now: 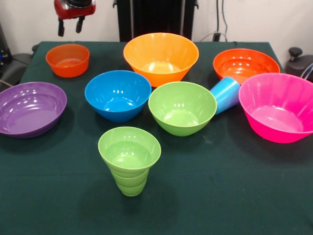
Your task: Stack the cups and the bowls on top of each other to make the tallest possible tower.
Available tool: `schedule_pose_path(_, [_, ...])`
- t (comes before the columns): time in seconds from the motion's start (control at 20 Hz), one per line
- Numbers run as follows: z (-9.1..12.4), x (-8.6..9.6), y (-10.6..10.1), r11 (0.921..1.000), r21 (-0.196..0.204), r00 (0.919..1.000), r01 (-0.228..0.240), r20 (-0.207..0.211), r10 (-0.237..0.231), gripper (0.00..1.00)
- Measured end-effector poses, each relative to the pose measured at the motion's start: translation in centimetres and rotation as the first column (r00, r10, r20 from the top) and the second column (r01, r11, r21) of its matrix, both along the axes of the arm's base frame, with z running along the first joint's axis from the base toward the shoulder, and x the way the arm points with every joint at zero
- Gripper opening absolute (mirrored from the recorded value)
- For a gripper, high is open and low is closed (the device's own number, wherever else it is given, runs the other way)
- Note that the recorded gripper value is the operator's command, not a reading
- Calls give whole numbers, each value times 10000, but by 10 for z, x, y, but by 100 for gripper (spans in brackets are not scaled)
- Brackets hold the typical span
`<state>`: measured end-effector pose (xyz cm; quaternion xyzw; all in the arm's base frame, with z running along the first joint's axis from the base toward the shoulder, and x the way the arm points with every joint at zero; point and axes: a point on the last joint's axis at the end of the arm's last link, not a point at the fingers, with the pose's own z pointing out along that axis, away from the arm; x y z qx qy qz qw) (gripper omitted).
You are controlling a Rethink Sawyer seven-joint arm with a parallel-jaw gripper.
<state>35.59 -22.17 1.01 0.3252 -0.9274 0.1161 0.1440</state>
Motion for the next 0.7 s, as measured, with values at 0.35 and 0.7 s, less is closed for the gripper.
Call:
schedule_pose_path(0.35, [-9, 0, -22, 9927, 693, 9931, 986, 570, -1026, 100])
schedule_pose_path(0.7, [-25, -9, -38, 9683, 1578, 9739, 1938, 880, -2093, 100])
